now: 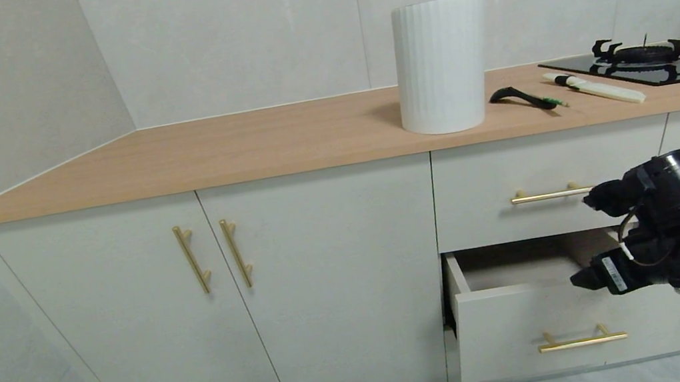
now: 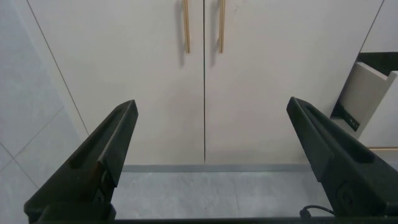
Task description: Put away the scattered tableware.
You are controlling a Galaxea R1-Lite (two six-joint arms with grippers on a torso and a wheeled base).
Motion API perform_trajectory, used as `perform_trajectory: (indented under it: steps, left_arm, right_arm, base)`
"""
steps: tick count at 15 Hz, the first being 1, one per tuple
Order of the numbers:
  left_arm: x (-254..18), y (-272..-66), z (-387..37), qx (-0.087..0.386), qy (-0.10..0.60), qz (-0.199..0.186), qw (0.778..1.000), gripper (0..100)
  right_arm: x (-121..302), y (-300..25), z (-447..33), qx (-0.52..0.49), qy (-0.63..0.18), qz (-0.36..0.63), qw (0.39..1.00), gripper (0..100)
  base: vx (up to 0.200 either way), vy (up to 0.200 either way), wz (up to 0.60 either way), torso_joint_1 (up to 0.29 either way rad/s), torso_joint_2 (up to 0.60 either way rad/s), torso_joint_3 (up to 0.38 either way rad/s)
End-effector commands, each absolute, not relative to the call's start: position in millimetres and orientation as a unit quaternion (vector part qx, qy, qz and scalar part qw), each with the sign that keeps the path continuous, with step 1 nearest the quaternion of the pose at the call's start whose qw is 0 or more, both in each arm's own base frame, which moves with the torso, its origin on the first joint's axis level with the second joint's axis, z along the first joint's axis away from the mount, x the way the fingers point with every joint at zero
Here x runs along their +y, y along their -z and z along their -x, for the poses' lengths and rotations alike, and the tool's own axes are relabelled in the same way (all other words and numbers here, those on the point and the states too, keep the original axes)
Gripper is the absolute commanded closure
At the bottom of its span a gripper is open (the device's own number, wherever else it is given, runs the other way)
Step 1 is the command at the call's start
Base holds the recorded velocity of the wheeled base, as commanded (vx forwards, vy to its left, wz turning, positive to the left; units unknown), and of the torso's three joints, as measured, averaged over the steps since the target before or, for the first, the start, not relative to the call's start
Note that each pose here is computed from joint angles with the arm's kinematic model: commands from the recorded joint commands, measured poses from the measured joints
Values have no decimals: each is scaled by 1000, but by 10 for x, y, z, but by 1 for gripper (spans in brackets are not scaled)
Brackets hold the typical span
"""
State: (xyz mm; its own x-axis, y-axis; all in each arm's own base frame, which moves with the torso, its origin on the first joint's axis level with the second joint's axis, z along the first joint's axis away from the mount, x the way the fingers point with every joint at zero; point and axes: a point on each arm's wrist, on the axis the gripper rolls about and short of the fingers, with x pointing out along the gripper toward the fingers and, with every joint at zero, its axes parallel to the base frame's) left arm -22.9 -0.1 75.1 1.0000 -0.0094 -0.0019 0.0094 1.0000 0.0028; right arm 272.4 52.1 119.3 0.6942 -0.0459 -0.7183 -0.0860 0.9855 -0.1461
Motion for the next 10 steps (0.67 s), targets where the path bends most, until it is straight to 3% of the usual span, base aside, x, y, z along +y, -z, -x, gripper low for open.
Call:
perform_trajectory:
  steps: [1, 10]
  left_arm:
    - [-1, -752, 228, 2, 5, -2, 1000, 0]
    - [-1, -752, 228, 2, 5, -2, 1000, 0]
  right_arm:
    - [552, -1347, -2725, 362, -13, 70, 930, 0]
    - [666, -578, -3255, 362, 7, 27, 932, 0]
  base:
    - [0, 0, 0, 0, 0, 0]
    - [0, 0, 0, 0, 0, 0]
